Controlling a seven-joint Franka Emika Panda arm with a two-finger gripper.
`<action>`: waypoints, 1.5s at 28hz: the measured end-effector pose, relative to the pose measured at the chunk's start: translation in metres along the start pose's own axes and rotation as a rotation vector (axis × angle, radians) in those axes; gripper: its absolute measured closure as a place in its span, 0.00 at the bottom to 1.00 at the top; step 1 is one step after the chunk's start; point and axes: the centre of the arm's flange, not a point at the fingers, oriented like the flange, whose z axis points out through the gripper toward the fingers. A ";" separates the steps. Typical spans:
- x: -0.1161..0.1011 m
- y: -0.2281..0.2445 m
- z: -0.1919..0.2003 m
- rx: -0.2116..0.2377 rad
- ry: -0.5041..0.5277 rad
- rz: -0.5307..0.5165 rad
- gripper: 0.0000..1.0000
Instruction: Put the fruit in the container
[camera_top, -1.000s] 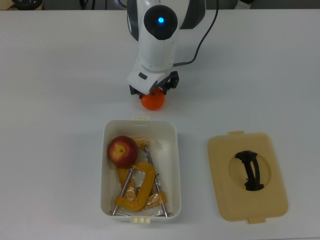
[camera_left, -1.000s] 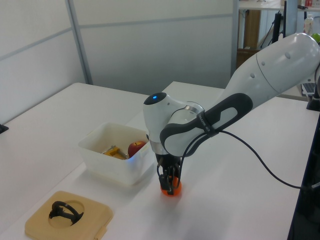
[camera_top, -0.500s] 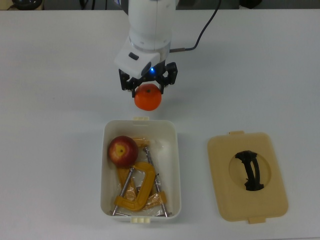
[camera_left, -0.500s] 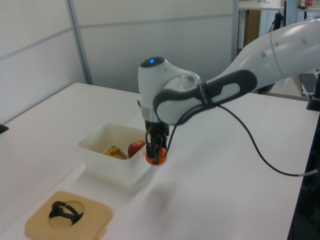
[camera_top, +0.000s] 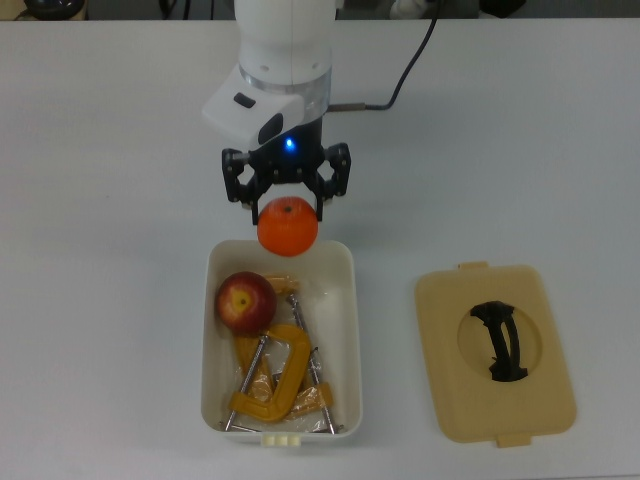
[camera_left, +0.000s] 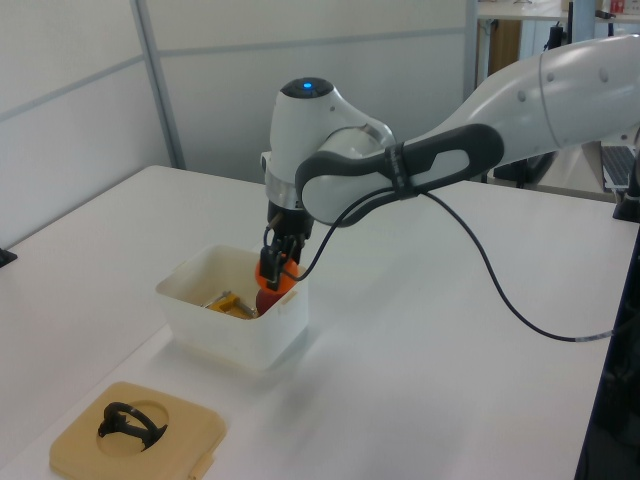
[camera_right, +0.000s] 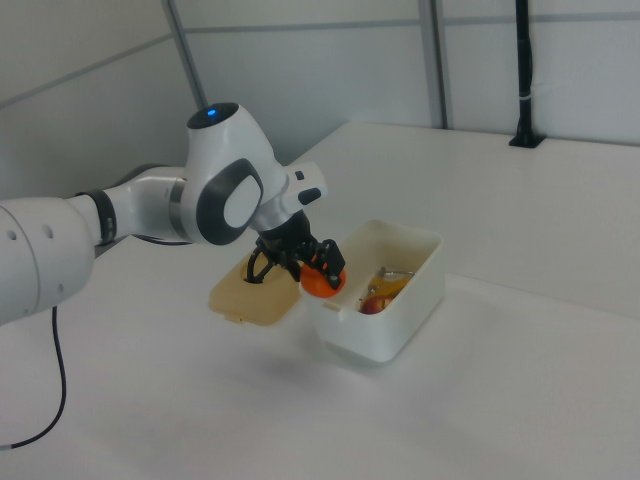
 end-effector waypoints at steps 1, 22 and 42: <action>0.003 0.000 0.003 0.000 0.021 0.014 0.22; 0.020 0.005 0.019 -0.021 0.145 0.181 0.00; -0.048 -0.010 -0.079 -0.078 -0.324 0.098 0.00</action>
